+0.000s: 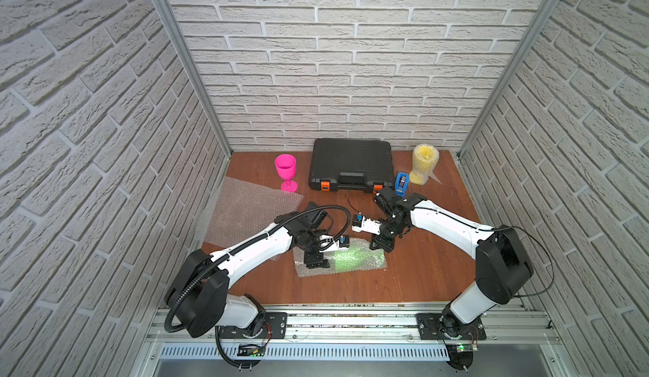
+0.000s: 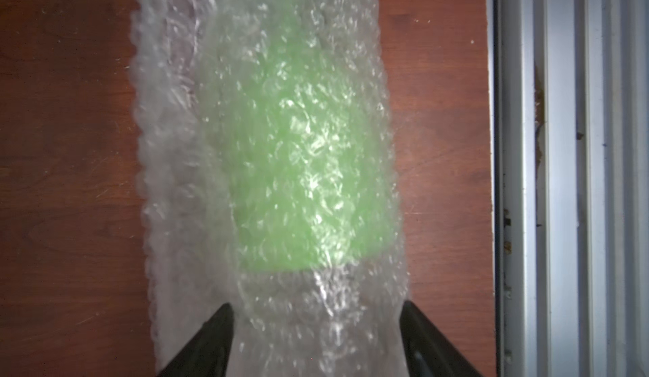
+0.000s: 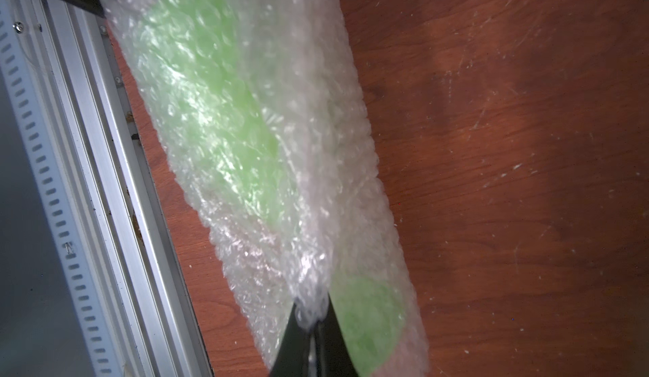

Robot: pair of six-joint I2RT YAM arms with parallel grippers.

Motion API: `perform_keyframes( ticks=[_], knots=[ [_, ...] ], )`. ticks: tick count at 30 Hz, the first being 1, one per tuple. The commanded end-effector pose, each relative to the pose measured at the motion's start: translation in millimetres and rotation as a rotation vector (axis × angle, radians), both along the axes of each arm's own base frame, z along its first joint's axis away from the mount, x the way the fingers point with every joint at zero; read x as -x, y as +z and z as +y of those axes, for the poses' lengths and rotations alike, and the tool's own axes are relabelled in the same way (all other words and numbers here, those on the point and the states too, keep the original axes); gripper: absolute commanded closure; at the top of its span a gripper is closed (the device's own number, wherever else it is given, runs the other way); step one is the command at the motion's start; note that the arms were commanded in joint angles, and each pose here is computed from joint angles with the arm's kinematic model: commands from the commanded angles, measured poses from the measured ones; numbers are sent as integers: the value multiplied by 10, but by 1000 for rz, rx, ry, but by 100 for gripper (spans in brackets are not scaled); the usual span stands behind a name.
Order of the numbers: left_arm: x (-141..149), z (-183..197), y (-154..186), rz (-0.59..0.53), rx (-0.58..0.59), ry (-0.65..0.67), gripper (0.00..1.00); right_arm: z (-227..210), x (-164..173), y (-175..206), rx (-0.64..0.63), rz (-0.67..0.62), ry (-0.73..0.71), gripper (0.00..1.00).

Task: Wrap wine glasses in bubble wrap
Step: Adjust the bubble wrap at the center of the board.

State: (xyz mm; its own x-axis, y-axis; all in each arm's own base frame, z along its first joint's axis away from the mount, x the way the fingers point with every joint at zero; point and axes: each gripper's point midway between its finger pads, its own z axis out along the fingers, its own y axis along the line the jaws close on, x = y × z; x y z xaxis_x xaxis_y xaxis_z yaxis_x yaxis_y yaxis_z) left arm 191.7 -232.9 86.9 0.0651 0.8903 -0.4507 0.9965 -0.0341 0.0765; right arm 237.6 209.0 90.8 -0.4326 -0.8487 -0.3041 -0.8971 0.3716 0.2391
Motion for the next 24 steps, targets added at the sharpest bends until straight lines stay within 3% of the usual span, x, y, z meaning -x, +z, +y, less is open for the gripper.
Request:
perform_keyframes(
  ticks=[1, 6, 11, 19, 22, 24],
  knots=[
    [-103, 36, 19, -93, -18, 0, 35, 29, 0, 84, -24, 14, -10, 97],
    [-121, 43, 70, -102, -14, 14, 66, 72, 46, 234, -77, -2, -2, 95],
    [-105, 32, 118, -66, 6, 27, 88, 83, 99, 363, -114, -22, 4, 74],
    [-143, 27, 284, -53, 72, 67, 93, 130, 129, 416, -157, -20, -33, 57],
    [-163, 28, 346, -45, 100, 88, 94, 135, 168, 339, -152, 7, -46, 62],
    [-182, 22, 383, -34, 117, 106, 95, 117, 155, 260, -130, 7, -69, 74]
  ],
)
